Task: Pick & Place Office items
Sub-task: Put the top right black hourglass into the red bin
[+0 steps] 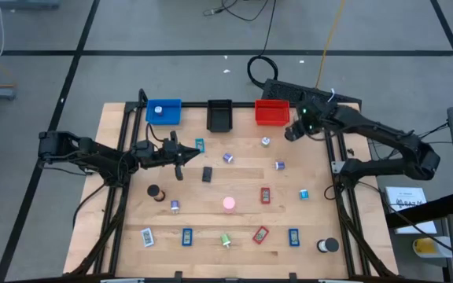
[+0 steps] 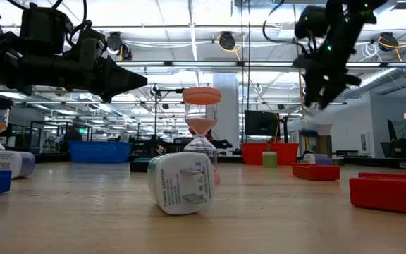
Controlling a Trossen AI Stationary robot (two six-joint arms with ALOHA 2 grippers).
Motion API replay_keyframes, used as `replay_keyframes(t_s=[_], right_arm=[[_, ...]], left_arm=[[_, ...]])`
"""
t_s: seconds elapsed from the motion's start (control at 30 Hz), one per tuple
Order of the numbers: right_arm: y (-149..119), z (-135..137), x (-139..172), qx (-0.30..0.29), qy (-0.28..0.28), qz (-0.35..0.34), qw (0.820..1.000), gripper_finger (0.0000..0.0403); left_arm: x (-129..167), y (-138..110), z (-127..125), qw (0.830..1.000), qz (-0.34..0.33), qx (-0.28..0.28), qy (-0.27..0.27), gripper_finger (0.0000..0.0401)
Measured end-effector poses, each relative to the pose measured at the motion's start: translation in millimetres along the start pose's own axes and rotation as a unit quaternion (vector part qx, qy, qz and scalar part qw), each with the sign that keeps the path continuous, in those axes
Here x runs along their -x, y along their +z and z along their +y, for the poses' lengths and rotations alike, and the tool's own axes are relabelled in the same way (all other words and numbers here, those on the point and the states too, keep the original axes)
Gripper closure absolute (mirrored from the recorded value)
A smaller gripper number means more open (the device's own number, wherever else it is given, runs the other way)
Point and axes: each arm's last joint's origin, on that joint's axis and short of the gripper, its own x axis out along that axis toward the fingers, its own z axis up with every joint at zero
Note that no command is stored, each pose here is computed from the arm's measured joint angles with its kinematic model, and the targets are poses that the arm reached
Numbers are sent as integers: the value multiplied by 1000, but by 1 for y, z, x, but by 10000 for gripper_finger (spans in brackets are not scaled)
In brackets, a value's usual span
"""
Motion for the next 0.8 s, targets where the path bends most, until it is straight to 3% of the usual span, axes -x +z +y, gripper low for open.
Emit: replay_keyframes(t_s=[0.2, 0.33, 0.47, 0.8], right_arm=[[47, 18, 7, 12, 9, -33, 999, 201], [81, 27, -20, 50, -18, -10, 999, 201], [108, 15, -47, 63, -55, 7, 996, 201], [122, -5, -94, 70, -75, 32, 994, 200]], left_arm=[[0, 0, 0, 1000, 0, 0, 0, 359], [0, 0, 0, 1000, 0, 0, 0, 359], [0, 0, 0, 1000, 0, 8, 0, 359], [0, 0, 0, 1000, 0, 10, 0, 359]])
